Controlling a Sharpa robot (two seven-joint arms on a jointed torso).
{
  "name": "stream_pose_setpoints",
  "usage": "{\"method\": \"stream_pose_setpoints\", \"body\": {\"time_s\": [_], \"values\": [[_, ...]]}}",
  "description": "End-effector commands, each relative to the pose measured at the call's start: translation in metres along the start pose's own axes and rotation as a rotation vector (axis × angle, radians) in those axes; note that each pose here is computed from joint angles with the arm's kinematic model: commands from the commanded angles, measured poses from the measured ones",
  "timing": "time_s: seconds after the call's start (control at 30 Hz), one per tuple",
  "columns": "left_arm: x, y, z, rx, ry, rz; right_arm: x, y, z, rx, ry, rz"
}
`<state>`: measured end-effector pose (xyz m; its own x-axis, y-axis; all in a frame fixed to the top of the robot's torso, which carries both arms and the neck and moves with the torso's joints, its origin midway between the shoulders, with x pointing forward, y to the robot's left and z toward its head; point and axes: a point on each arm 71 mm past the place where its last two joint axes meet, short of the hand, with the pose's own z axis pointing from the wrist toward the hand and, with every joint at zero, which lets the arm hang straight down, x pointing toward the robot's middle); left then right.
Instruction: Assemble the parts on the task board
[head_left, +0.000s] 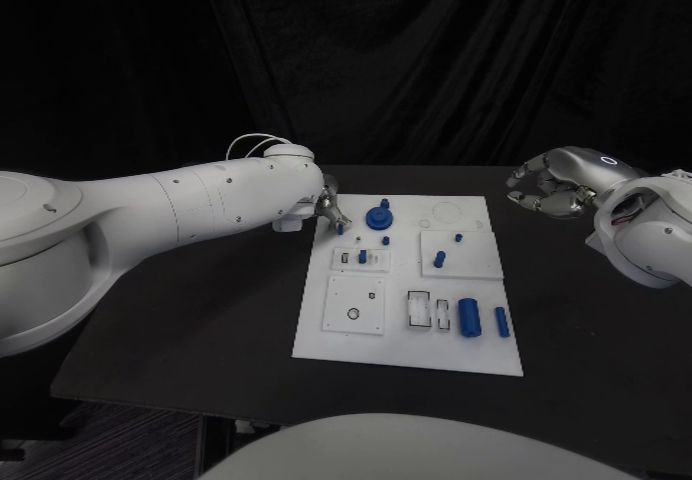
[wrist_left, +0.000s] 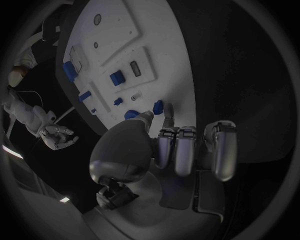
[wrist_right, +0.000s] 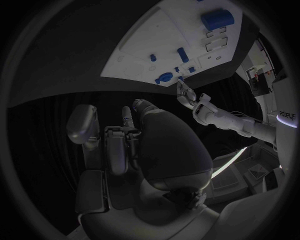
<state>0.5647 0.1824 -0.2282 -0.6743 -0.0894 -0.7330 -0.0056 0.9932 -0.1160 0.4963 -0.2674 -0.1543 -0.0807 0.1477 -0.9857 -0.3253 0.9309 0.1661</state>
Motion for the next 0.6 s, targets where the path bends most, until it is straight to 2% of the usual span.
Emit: {"method": "stream_pose_setpoints", "body": {"time_s": [0.03, 0.6], "values": [[0.0025, -0.0035, 0.0004, 0.019, 0.02, 0.01, 0.0014, -0.0005, -0.0003, 0.005, 0.008, -0.003], [0.0039, -0.0051, 0.0016, 0.017, 0.027, 0.014, 0.0026, -0.0006, -0.0002, 0.008, 0.015, -0.004]]}}
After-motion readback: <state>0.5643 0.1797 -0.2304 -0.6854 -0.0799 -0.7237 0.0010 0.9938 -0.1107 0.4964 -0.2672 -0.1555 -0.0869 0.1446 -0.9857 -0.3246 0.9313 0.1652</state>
